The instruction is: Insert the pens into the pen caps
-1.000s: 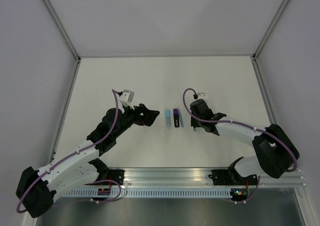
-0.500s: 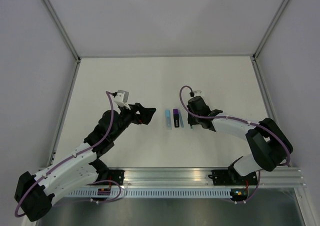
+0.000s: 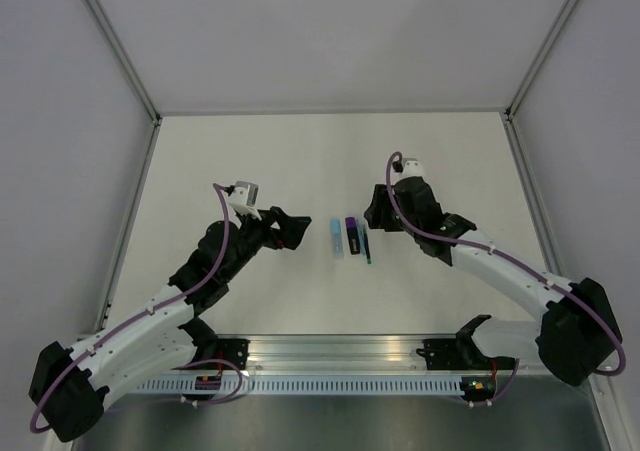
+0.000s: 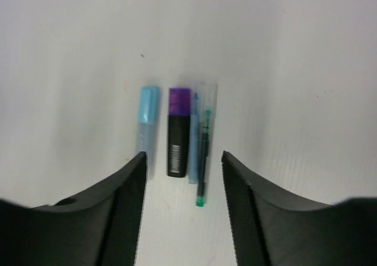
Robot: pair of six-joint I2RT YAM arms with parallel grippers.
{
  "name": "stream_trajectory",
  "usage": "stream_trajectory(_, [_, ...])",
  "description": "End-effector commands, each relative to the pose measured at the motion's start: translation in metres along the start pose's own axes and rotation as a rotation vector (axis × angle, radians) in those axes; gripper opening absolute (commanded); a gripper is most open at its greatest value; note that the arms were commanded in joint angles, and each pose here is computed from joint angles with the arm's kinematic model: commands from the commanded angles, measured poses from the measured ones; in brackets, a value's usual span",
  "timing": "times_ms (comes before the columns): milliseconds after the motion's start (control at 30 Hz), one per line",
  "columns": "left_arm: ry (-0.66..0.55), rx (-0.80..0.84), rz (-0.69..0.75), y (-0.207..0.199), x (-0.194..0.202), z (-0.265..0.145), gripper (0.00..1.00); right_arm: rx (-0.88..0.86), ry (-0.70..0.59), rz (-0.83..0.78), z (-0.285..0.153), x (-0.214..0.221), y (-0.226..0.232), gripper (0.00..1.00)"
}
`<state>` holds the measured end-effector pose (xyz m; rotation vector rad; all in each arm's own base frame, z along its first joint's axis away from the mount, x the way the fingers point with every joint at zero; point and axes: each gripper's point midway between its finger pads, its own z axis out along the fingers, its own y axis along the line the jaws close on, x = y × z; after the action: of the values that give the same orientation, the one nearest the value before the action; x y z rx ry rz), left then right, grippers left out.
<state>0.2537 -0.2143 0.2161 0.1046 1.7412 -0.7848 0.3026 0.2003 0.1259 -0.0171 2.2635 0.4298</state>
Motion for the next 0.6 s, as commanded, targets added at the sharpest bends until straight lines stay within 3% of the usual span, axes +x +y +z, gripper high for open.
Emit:
stream_trajectory(0, [-0.006, 0.064, 0.046, -0.011, -0.002, 0.001, 0.97, -0.142, -0.155, 0.021, -0.037, -0.049, 0.030, 0.67])
stream_trajectory(33, [-0.007, 0.078, 0.049, -0.013, -0.003, 0.001, 0.97, -0.172, -0.177, 0.024, -0.043, -0.052, 0.034, 0.75])
stream_trajectory(67, [-0.007, 0.089, 0.050, -0.015, -0.003, 0.000, 0.98, -0.205, -0.211, 0.028, -0.054, -0.055, 0.036, 0.93])
stream_trajectory(100, [-0.002, 0.096, 0.052, -0.016, -0.003, 0.000, 0.99, -0.229, -0.248, 0.033, -0.061, -0.062, 0.039, 0.98])
stream_trajectory(200, [-0.005, 0.105, 0.050, -0.019, -0.006, -0.002, 1.00, -0.255, -0.349, 0.042, -0.079, -0.069, 0.035, 0.98])
stream_trajectory(300, [-0.019, 0.117, 0.050, -0.022, -0.010, -0.005, 1.00, -0.164, -0.444, 0.107, -0.086, -0.070, 0.008, 0.98])
stream_trajectory(567, [-0.044, 0.127, 0.062, -0.023, -0.017, -0.012, 1.00, -0.091, -0.501, 0.116, -0.105, -0.076, -0.012, 0.98])
